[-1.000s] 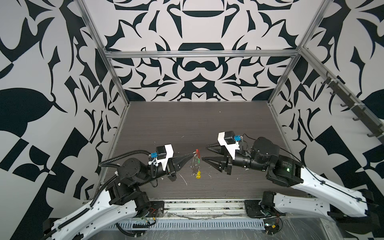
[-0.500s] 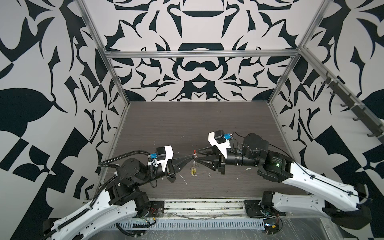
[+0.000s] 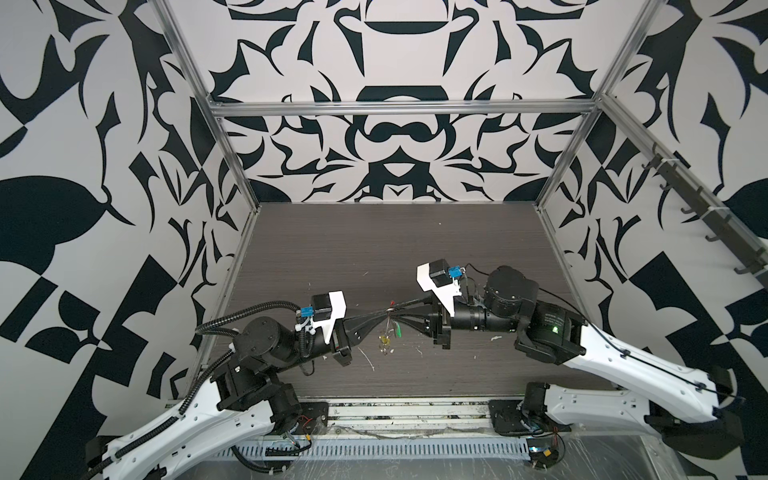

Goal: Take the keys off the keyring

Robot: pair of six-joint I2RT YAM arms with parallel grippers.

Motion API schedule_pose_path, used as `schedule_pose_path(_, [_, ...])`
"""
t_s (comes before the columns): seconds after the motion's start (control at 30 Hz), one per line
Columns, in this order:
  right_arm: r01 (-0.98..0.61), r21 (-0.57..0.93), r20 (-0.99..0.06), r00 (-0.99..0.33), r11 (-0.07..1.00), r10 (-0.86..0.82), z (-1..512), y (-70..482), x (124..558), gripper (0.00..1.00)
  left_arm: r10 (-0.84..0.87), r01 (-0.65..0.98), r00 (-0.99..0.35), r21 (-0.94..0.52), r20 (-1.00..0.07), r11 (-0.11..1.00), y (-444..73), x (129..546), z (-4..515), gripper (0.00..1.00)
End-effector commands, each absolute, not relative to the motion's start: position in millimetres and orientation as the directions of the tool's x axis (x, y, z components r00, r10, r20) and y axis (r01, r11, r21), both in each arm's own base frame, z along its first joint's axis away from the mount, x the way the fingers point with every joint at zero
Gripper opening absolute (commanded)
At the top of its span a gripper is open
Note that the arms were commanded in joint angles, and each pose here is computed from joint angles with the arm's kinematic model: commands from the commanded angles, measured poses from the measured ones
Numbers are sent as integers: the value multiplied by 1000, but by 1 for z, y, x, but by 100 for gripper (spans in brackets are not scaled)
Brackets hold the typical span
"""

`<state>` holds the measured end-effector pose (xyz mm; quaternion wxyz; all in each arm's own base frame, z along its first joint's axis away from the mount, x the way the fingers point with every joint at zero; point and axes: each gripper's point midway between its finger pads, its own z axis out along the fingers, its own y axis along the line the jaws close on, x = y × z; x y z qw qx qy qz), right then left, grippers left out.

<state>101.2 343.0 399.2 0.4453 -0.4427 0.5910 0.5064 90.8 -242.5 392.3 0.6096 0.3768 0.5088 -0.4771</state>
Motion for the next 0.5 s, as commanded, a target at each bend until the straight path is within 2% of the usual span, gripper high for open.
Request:
schedule_pose_path(0.0, [-983,171,-985,-170,74,17,430,336,97,12,-213,959,29,-33,-977,281,-242,95,397,0])
schedule_pose_path(0.13, [-981,172,-985,-171,88,16,428,335,99,1,-211,956,22,-41,-977,292,-243,98,396,0])
schedule_pose_path(0.27, [-978,170,-985,-170,119,14,427,332,102,0,-213,947,15,-54,-977,317,-242,102,396,2])
schedule_pose_path(0.4, [-966,168,-985,-173,195,-8,420,327,113,0,-215,929,10,-70,-977,362,-237,110,395,28])
schedule_pose_path(0.47, [-955,159,-984,-174,249,-39,413,324,122,0,-213,919,8,-77,-977,387,-234,113,395,36])
